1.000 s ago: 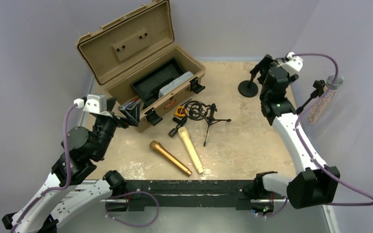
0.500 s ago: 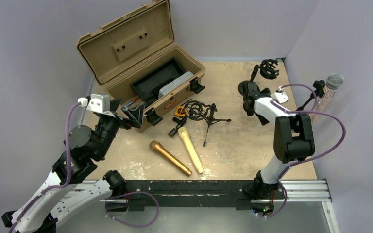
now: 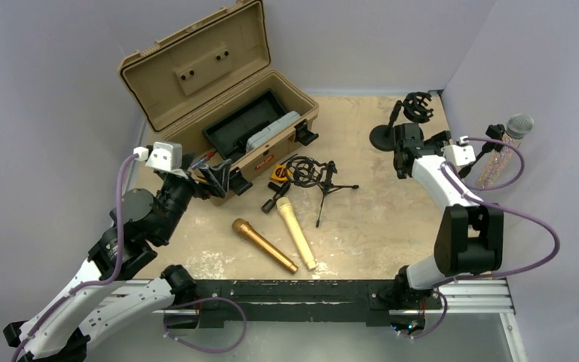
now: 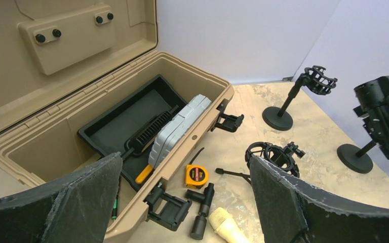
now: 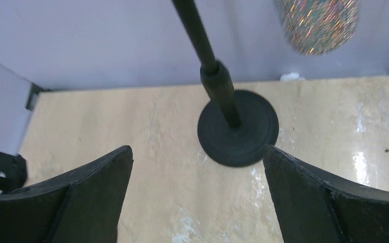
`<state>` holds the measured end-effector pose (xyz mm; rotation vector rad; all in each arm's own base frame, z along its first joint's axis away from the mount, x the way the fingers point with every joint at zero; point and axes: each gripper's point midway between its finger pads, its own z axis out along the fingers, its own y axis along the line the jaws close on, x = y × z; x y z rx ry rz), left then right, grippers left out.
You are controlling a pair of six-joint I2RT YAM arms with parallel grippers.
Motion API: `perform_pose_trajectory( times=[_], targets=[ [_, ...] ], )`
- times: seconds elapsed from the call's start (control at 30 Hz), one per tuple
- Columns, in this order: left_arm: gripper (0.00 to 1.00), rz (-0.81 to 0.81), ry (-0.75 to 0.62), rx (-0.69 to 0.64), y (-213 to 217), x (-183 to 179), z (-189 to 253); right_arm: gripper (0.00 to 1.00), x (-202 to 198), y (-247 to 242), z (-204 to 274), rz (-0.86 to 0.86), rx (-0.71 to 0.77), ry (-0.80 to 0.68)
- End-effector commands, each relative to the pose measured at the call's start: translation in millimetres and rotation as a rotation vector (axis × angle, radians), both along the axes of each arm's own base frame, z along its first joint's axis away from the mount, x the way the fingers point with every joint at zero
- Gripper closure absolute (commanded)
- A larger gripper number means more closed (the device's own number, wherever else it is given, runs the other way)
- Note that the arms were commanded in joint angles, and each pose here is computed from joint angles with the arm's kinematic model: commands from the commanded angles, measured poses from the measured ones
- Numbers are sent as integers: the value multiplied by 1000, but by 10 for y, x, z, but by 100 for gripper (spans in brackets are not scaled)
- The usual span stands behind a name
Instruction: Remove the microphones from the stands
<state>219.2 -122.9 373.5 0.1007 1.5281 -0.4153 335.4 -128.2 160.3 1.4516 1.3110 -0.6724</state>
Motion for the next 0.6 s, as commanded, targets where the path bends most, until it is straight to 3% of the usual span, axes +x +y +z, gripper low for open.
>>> perform_pose_trajectory(
  times=[0.0,0.57],
  targets=[
    [7,-22,-24,-35,-46,-16,120,1,-155,-186,627,-94,-158,-108],
    [7,-56,-16,-14,-151,-34,81,1,-350,-704,1074,-330,-364,-49]
  ],
)
